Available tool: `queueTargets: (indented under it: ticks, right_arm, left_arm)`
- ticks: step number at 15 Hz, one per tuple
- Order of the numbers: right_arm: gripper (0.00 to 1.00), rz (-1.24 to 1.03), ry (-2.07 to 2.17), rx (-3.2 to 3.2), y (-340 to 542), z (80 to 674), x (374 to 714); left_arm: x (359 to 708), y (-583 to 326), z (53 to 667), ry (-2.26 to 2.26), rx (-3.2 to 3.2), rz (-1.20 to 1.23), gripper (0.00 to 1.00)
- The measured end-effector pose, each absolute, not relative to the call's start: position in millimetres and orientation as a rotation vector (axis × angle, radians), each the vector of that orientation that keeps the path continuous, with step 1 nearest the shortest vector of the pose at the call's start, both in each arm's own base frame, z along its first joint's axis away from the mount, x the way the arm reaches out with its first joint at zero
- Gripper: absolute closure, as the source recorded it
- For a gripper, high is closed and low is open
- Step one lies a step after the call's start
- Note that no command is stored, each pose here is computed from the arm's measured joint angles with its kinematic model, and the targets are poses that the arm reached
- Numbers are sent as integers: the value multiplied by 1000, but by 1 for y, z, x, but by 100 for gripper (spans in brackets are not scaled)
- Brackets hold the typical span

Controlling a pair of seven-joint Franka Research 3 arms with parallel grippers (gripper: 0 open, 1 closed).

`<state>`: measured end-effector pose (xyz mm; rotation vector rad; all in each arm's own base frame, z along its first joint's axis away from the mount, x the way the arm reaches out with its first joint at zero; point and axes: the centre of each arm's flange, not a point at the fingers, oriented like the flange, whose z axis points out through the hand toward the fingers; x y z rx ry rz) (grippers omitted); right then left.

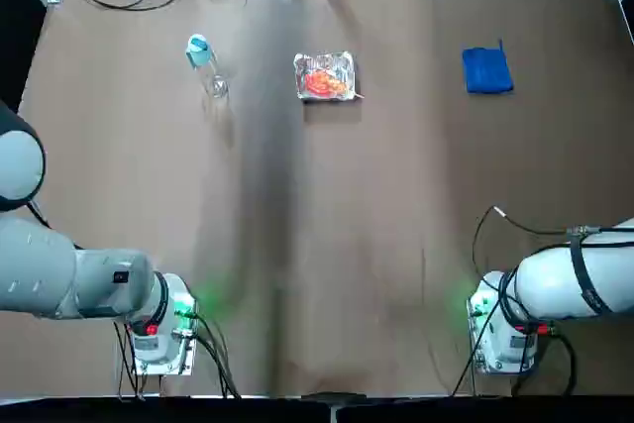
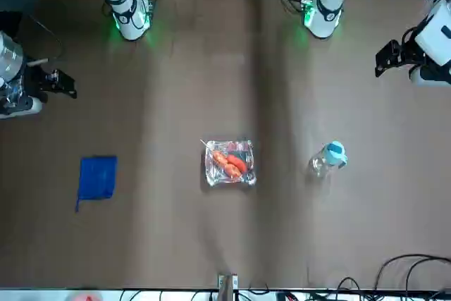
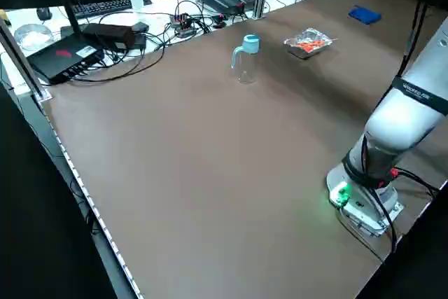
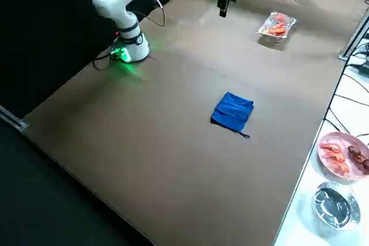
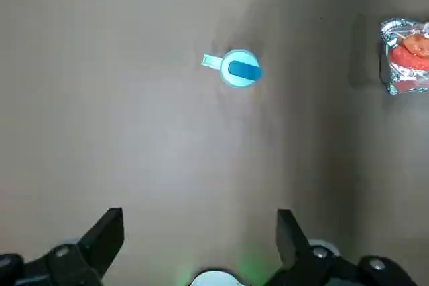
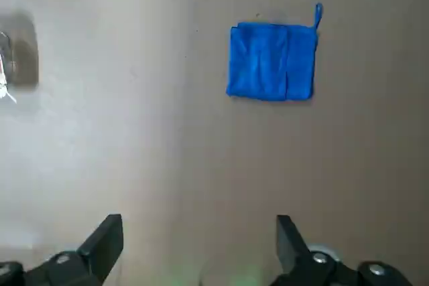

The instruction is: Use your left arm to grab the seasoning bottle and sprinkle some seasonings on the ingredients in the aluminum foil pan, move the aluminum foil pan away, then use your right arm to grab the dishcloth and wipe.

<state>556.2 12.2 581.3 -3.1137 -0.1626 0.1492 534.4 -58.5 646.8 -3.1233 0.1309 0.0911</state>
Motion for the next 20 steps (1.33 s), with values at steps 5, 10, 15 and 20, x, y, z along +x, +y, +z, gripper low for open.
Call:
queueTargets:
  ticks: [5, 10, 15, 20]
  right_arm:
    - [0, 150, -163, -3114, 12, 581, 556]
    - [0, 153, -167, -3113, 12, 580, 556]
    - [0, 167, -167, -3112, 12, 578, 555]
    - [0, 168, -167, -3112, 12, 577, 555]
  left_arm:
    - [535, -57, 647, 135, -3123, 92, 0]
    - [539, -53, 630, 112, -3122, 145, 0]
    - [552, -49, 576, -29, -3106, 244, 0]
    - [570, -51, 527, -621, -3046, 117, 0]
